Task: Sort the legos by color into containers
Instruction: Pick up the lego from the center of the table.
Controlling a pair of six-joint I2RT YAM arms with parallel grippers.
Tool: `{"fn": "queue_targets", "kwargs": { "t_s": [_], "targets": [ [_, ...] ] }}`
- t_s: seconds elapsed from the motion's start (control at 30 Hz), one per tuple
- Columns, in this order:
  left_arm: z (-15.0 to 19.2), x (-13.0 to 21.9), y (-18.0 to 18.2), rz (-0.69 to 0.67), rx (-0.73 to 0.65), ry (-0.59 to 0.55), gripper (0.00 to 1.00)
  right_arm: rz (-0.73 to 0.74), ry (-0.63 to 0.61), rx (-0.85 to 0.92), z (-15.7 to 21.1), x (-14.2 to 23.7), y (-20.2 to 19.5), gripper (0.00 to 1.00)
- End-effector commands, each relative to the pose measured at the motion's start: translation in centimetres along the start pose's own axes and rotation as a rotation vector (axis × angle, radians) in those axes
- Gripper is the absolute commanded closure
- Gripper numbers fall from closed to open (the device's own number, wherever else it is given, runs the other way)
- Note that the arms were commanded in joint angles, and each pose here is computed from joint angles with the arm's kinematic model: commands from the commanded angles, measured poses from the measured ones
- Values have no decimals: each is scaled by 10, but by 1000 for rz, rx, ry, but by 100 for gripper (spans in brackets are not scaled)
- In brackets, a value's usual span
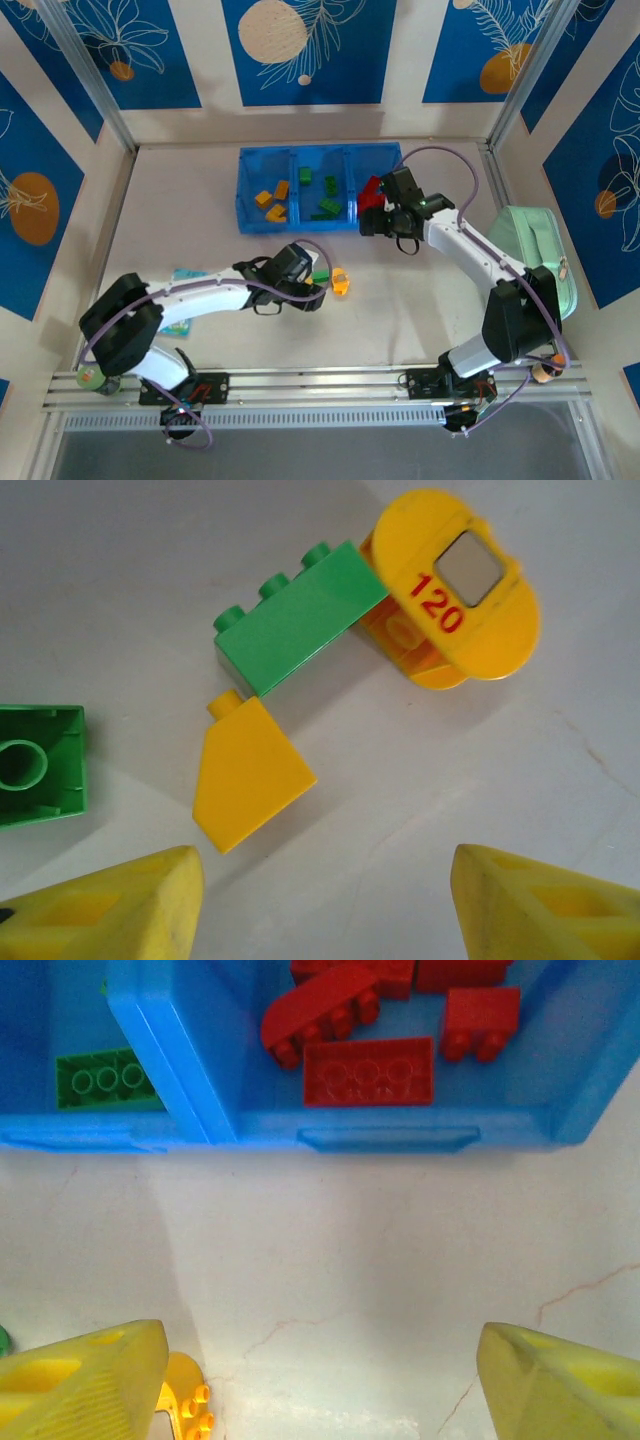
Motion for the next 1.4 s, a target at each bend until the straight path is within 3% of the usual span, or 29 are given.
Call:
{"fn": "queue_targets", "kwargs": {
  "t_s": [0.0,0.43,0.73,0.8,1.07,1.23,1.37],
  "targets": [
    [-9,-7,-5,-37,-1,-24,34,-41,-36,-29,4,6,3,19],
    [-18,-31,-2,-159,-18,10,38,-44,-13,-45,18,-2,0,19],
    [-16,-34,-3,-184,-28,30,61,-41,-12,-63,28,0,-4,19],
    [-16,-30,-2,-192,-27,24,67,-43,-14,-69,30,0,-5,19],
    [-37,8,-9,-167,-32,-70,70,-59,-14,-80,34,1,-4,19],
    [-69,33,8,-56,83,-145,70,-80,3,-89,43,-2,0,19],
    [-106,56,30,-78,152,-254,71,-109,20,-89,52,-4,8,19]
  ]
}}
Point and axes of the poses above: each hand's point on the last joint's axis, 136 mm out from that joint toward the fingers, its own x axis back along the fingers, its own y axis along the line the jaws close on, z = x × y, the point moved 8 cm from there along x, back along the fingers, and after that the axes turned 12 degrees about x, right-handed, at the moved point
